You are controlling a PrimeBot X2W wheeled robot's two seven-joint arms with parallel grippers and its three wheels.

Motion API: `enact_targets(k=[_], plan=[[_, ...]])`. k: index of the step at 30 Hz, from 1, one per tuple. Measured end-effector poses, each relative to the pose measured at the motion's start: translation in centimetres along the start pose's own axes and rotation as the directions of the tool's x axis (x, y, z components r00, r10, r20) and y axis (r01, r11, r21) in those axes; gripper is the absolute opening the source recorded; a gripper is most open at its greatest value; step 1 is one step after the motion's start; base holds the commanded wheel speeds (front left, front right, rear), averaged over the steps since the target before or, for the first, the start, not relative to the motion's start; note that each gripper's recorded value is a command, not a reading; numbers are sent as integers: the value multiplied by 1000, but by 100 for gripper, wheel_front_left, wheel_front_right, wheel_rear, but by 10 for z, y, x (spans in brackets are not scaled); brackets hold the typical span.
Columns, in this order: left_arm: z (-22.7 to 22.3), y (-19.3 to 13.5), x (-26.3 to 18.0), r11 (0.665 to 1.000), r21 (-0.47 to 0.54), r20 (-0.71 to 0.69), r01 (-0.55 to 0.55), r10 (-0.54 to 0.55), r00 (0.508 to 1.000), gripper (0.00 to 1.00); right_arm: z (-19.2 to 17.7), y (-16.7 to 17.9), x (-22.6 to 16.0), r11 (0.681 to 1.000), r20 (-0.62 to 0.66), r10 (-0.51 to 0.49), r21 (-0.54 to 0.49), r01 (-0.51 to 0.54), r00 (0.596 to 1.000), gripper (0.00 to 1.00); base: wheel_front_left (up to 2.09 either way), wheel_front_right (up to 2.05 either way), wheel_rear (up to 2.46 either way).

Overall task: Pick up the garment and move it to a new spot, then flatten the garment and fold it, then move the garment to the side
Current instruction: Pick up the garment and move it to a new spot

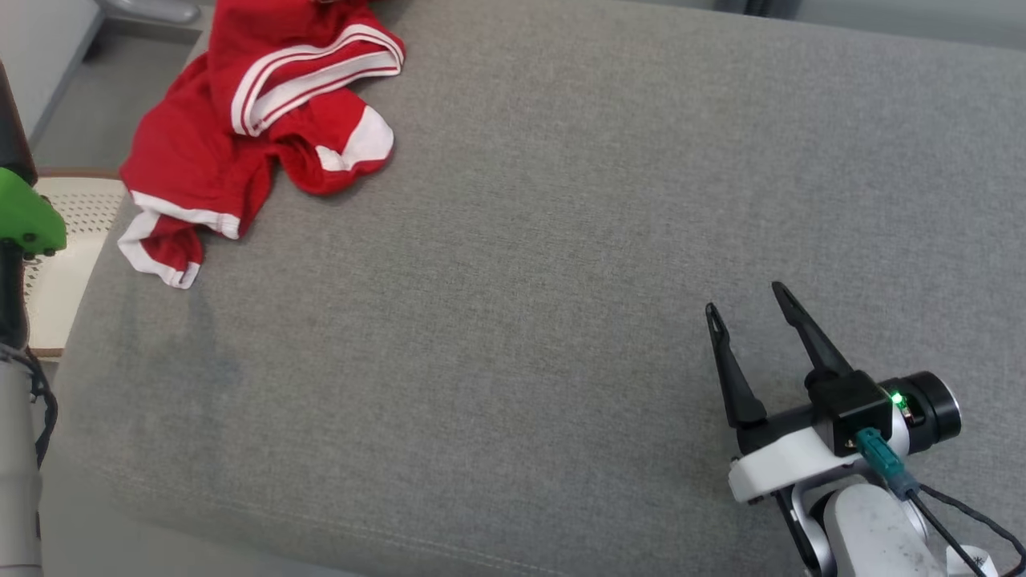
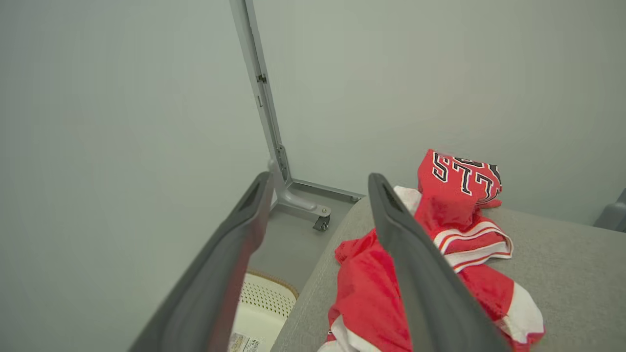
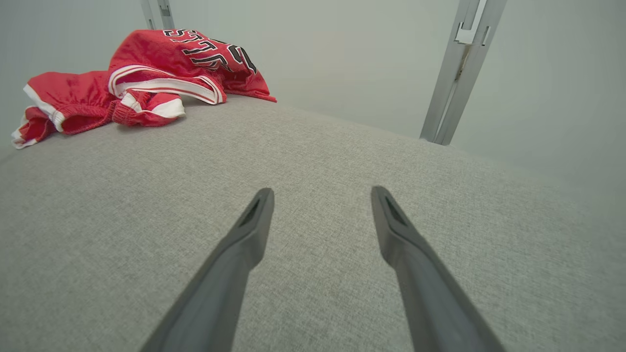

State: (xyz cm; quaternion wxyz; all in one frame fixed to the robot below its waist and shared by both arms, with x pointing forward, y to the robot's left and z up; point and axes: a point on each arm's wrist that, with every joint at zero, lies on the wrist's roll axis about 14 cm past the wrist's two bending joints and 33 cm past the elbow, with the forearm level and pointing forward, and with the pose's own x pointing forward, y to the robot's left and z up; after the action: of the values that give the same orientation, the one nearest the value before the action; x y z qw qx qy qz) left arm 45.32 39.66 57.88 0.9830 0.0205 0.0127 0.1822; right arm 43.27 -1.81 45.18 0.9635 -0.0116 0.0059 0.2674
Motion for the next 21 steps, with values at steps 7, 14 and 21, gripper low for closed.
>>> enact_targets(k=[7, 14, 21], plan=[[-117, -17, 18, 1000, 24, -364, 0, 9, 931, 100, -27, -26, 4, 998, -50, -59, 1, 59, 997, 100, 0, 0, 0], [-187, -29, 17, 999, -18, -521, -39, 24, 853, 100, -52, -42, 1, 995, -105, -98, 7, 100, 990, 100, 0, 0, 0], [-206, -47, 22, 999, -42, -537, -13, -11, 844, 26, -61, -50, -8, 992, -135, -125, 14, 128, 983, 100, 0, 0, 0]])
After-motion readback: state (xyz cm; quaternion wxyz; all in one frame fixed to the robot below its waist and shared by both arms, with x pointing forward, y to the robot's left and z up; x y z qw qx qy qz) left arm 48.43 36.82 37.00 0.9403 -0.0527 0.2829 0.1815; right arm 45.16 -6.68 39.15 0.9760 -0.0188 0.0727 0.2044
